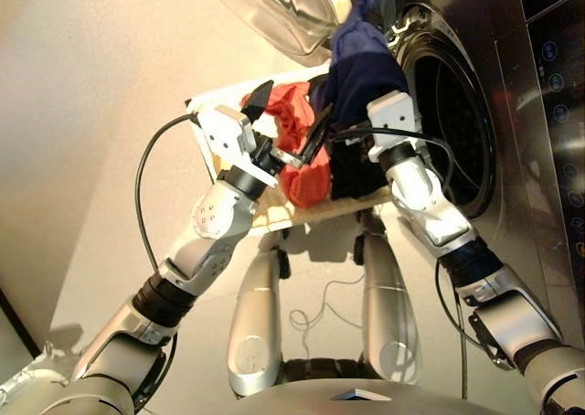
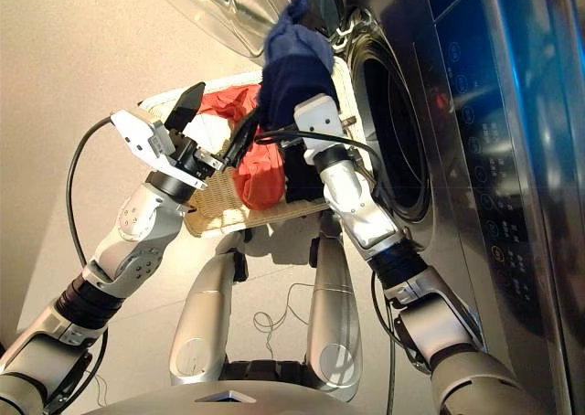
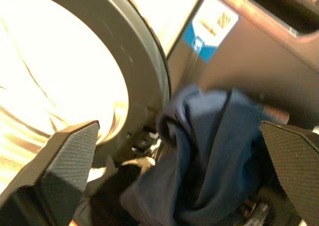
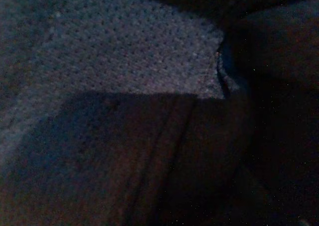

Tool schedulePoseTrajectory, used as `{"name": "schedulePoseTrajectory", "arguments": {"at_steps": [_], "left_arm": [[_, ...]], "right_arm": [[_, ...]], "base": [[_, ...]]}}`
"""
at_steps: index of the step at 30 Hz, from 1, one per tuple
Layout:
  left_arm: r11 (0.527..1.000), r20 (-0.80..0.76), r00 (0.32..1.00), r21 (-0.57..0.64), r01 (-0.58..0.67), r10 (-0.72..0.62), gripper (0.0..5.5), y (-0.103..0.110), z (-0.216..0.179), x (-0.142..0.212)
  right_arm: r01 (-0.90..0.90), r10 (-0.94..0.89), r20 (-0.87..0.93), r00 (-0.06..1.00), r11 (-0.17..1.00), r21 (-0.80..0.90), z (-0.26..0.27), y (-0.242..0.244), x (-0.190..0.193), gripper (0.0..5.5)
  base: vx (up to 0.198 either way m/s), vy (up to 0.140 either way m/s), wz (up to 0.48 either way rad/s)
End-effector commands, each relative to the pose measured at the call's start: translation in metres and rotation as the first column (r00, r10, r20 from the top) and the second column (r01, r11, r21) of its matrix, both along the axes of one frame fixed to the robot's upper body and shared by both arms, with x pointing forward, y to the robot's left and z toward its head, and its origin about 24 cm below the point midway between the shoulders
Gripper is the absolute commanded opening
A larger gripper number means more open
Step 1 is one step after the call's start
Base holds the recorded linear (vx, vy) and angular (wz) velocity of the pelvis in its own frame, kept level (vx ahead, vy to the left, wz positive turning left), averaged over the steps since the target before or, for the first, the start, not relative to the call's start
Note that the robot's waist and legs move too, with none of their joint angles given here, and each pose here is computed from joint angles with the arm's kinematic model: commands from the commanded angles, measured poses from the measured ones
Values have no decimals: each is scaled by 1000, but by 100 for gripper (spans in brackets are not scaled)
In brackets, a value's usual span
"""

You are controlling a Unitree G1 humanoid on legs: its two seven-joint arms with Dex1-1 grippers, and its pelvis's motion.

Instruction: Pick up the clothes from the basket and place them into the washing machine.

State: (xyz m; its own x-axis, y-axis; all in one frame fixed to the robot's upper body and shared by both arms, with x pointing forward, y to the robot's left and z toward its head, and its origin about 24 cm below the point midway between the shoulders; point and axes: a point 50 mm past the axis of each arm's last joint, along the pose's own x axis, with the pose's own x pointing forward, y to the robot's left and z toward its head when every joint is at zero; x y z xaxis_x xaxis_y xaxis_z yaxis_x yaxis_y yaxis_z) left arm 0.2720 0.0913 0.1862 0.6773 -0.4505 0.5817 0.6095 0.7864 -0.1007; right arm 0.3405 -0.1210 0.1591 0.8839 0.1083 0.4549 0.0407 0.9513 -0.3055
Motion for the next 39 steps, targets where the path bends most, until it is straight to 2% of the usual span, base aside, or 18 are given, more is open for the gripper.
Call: {"name": "schedulePoseTrajectory", "arguments": {"at_steps": [1, 4, 14, 18, 28, 33, 39], "left_arm": [[994, 181, 984, -105, 27, -8, 550, 1, 27, -23], [987, 172, 985, -160, 14, 13, 550, 2, 27, -22], [981, 180, 983, -194, 6, 30, 550, -2, 30, -21], [981, 180, 983, -193, 20, 16, 550, -6, 31, -23], [972, 193, 981, -228, 54, -9, 550, -10, 38, -25], [974, 159, 987, -214, 70, -36, 550, -12, 32, -24], [979, 162, 986, -186, 80, -50, 550, -13, 32, -26]], "right_arm": [[56, -85, 216, 973, 989, 137, 31, -6, -5, 0], [179, -230, 179, 957, 949, 259, 22, -30, 0, 0], [452, -475, 10, 880, 844, 289, -15, -80, 10, 0], [532, -568, -35, 823, 747, 399, -11, -100, 14, 0], [710, -764, -144, 629, 488, 508, 16, -172, 18, 0], [758, -815, -152, 560, 429, 492, 40, -206, 14, 0], [723, -853, -118, 509, 348, 597, 83, -236, 3, 0]], "base": [[0, 0, 0], [0, 0, 0], [0, 0, 0], [0, 0, 0], [0, 0, 0], [0, 0, 0], [0, 0, 0]]}}
